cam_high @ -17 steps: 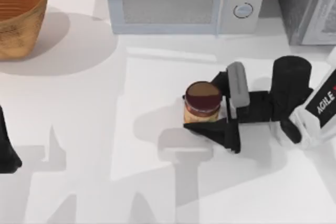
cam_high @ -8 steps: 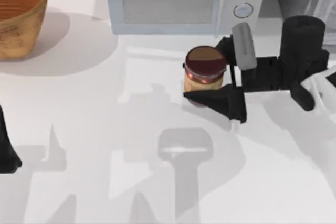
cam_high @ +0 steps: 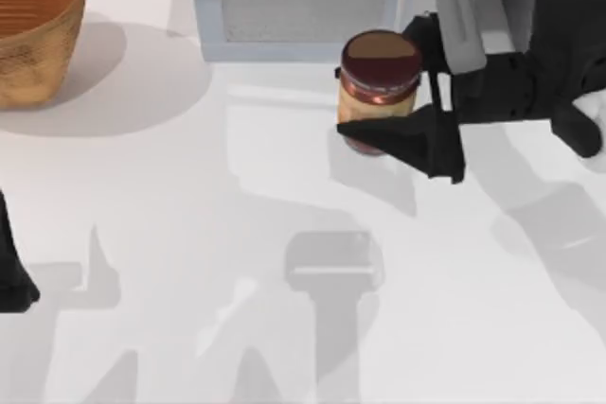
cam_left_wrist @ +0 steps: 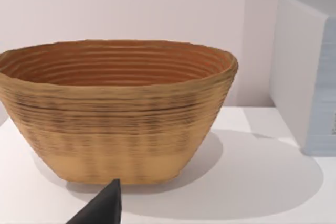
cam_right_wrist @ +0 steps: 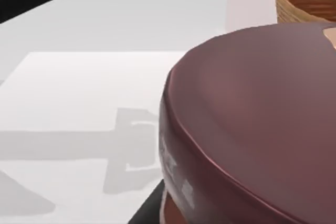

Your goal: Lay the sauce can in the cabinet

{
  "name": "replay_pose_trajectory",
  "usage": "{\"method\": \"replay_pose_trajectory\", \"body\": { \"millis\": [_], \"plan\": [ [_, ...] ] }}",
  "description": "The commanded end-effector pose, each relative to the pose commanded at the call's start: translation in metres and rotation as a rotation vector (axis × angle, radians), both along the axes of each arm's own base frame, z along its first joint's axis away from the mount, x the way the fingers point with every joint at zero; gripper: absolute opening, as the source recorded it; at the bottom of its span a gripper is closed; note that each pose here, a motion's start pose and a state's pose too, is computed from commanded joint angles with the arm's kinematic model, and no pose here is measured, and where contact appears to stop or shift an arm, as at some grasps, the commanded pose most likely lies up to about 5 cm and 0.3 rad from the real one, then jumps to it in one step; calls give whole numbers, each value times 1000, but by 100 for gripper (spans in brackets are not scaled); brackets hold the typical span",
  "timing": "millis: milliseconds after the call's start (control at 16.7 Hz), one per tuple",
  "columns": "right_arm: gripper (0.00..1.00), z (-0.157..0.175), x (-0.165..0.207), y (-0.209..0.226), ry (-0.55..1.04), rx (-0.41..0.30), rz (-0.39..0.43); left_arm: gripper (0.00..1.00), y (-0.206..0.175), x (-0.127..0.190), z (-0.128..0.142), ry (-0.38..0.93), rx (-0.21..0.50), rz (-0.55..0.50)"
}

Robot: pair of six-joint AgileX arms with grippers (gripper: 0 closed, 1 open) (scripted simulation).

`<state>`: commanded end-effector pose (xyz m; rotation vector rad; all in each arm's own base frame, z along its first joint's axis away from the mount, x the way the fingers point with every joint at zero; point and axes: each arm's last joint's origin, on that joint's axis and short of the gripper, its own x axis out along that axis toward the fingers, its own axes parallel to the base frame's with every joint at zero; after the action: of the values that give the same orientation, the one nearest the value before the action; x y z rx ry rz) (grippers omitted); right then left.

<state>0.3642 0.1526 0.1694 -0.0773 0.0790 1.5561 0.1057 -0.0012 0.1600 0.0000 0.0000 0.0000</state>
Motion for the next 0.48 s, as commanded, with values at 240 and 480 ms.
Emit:
{"method": "replay_pose_trajectory", "body": {
  "millis": [240, 480],
  "plan": [
    [0, 0, -1, -2, 6, -2, -9, 100, 0, 0, 0, 0, 0, 0],
    [0, 25, -17, -24, 40, -20, -141, 100, 0, 0, 0, 0, 0, 0]
  ]
}}
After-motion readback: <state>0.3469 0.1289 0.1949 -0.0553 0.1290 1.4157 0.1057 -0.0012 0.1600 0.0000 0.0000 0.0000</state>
